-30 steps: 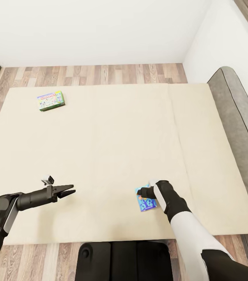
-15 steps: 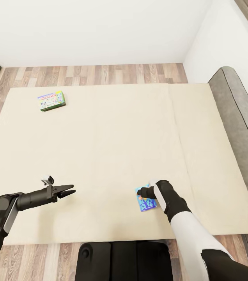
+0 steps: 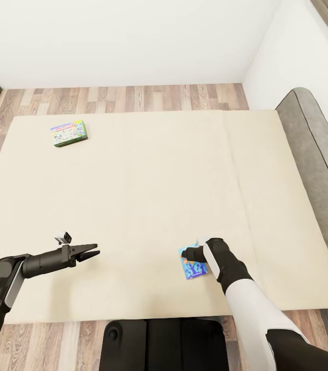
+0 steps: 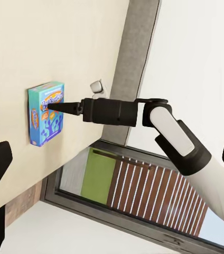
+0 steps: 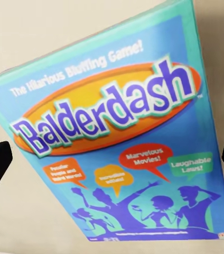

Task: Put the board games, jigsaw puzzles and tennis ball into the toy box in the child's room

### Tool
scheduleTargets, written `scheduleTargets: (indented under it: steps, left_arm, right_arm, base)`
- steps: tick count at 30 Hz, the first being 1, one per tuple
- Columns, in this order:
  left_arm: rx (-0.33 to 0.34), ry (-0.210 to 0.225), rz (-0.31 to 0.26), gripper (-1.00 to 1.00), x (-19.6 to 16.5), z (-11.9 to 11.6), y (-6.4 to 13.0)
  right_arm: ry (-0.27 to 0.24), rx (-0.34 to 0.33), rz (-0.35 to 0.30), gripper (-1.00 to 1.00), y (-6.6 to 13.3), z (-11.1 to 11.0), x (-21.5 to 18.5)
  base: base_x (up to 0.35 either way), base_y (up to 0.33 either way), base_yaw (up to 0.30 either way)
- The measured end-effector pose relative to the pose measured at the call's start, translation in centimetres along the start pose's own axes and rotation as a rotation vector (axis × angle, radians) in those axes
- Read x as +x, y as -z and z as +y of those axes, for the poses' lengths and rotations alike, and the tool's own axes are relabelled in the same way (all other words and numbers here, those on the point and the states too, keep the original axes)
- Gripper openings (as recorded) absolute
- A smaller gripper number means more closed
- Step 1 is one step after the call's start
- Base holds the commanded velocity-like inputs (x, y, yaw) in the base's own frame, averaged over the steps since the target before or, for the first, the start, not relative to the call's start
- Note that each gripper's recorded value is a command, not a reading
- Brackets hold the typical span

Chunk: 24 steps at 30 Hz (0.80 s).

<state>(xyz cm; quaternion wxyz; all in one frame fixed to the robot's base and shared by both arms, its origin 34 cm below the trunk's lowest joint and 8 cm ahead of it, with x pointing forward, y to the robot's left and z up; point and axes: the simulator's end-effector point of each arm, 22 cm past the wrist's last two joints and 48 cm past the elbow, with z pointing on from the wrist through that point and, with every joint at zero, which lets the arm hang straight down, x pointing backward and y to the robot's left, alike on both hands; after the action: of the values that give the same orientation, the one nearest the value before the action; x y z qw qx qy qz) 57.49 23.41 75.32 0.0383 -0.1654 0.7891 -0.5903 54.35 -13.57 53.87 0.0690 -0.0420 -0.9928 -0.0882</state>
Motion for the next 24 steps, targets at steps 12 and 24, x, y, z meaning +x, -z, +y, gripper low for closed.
scheduleTargets:
  steps: [12, 24]
  left_arm:
    - [0.002, 0.000, -0.001, 1.00, -0.02, -0.04, 0.03]
    - [0.001, 0.000, -0.001, 1.00, -0.04, -0.04, 0.06]
  right_arm:
    - [0.000, 0.001, 0.001, 1.00, 0.00, -0.02, 0.01]
    - [0.001, 0.001, -0.002, 1.00, 0.01, -0.01, -0.07]
  base:
    - [0.000, 0.008, 0.000]
    - [0.000, 0.037, 0.000]
